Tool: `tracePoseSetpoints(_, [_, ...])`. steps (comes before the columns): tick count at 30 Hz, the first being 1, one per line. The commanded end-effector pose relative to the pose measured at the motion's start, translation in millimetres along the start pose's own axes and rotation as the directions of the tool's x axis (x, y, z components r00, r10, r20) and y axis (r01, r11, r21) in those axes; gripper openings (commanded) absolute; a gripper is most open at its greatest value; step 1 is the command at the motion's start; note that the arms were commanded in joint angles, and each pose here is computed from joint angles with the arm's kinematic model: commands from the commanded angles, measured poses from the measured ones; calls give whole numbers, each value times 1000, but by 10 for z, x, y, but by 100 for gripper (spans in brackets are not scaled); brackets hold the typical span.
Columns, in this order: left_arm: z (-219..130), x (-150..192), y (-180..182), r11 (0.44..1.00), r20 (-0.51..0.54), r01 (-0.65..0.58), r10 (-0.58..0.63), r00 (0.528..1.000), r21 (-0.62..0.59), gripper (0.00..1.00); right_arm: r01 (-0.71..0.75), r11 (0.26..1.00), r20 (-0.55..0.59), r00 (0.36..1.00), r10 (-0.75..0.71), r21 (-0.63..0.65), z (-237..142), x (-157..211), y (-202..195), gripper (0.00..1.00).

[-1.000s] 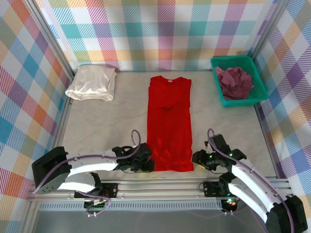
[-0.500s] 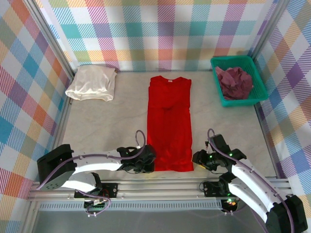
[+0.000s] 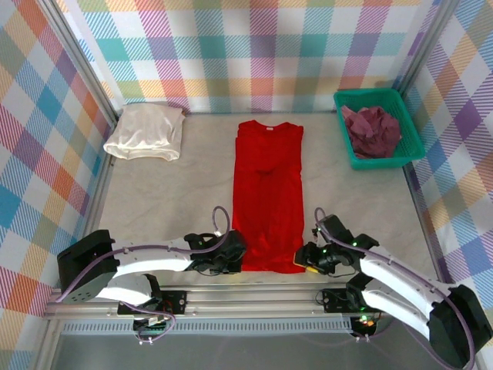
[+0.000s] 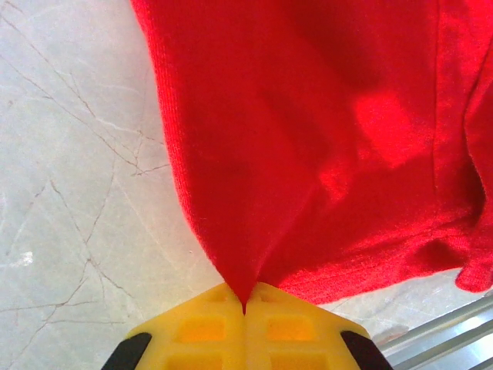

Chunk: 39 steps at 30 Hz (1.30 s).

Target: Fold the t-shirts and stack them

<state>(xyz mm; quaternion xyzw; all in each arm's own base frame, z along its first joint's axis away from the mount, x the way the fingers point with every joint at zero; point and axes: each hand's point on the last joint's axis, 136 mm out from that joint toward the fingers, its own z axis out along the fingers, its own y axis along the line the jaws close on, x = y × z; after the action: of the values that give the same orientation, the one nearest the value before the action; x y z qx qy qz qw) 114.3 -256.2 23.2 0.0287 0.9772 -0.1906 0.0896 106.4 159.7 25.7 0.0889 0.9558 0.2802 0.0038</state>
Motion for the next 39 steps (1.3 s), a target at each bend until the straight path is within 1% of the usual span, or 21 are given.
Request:
tracePoseSetpoints(1, [-22, 6, 48, 1000, 17, 2, -1, 1000, -18, 0, -6, 1000, -27, 1000, 6, 5, 76, 55, -11, 47])
tracePoseSetpoints(2, [-20, 8, 51, 1000, 18, 2, -1, 1000, -17, 0, 1, 1000, -33, 999, -1, 3, 91, 65, -2, 47])
tracePoseSetpoints(4, [-30, -3, 54, 1000, 27, 2, -1, 1000, -13, 0, 9, 1000, -35, 999, -8, 9, 110, 57, 5, 43])
tracePoseSetpoints(6, [-33, -12, 61, 1000, 34, 2, -1, 999, -13, 0, 27, 1000, -32, 999, -27, 1, 121, 33, 50, 37])
tracePoseSetpoints(8, [-35, -16, 64, 1000, 39, 3, -3, 999, -10, 0, 36, 999, -22, 999, -36, -6, 115, 4, 100, 27])
tracePoseSetpoints(9, [-40, -19, 61, 1000, 42, 4, -4, 999, -6, 0, 42, 999, -15, 999, -42, -5, 107, -8, 116, 25])
tracePoseSetpoints(12, [-52, -28, 78, 1000, 56, 13, -13, 998, 2, 0, 51, 999, -4, 999, -51, -2, 88, -36, 151, 23])
tracePoseSetpoints(14, [-52, -25, 79, 1000, 60, 11, -12, 998, 13, 0, 61, 998, -6, 998, -61, -7, 78, -46, 193, 16])
tracePoseSetpoints(19, [-62, -37, 96, 1000, 71, 6, -7, 997, 11, 0, 94, 995, -5, 996, -94, -34, 60, -61, 336, 10])
tracePoseSetpoints(20, [-69, -78, 15, 999, 87, 4, -8, 996, 44, 0, 100, 994, -7, 995, -100, -37, 60, -55, 357, 5])
tracePoseSetpoints(21, [-72, -90, 16, 999, 95, 5, -9, 995, 43, 0, 100, 994, -9, 995, -101, -35, 57, -47, 366, 1])
tracePoseSetpoints(24, [-86, -81, 25, 999, 96, 15, -20, 995, 50, 0, 91, 996, -17, 996, -92, -11, 40, 9, 290, 0])
tracePoseSetpoints(27, [-102, 22, 25, 997, 86, 14, -20, 996, 71, 0, 102, 995, -38, 994, -102, -1, -2, 147, 187, 0])
tracePoseSetpoints(31, [-149, 255, -196, 991, 64, -110, 104, 992, 83, 0, 163, 986, -66, 984, -166, -38, -82, 350, 219, 0])
tracePoseSetpoints(33, [-157, 342, -238, 986, 51, -161, 159, 986, 41, 0, 191, 979, -53, 979, -195, -73, -136, 387, 307, 0])
tracePoseSetpoints(35, [-186, 319, -268, 984, 67, -174, 172, 983, 28, 0, 198, 976, -23, 979, -201, -89, -188, 353, 375, 0])
tracePoseSetpoints(37, [-253, 241, -264, 985, 113, -172, 167, 979, 32, 0, 183, 979, 6, 983, -183, -93, -194, 295, 411, 0])
tracePoseSetpoints(39, [-356, 147, -244, 987, 157, -155, 146, 977, 48, 0, 166, 980, 13, 986, -165, -112, -171, 272, 457, 0])
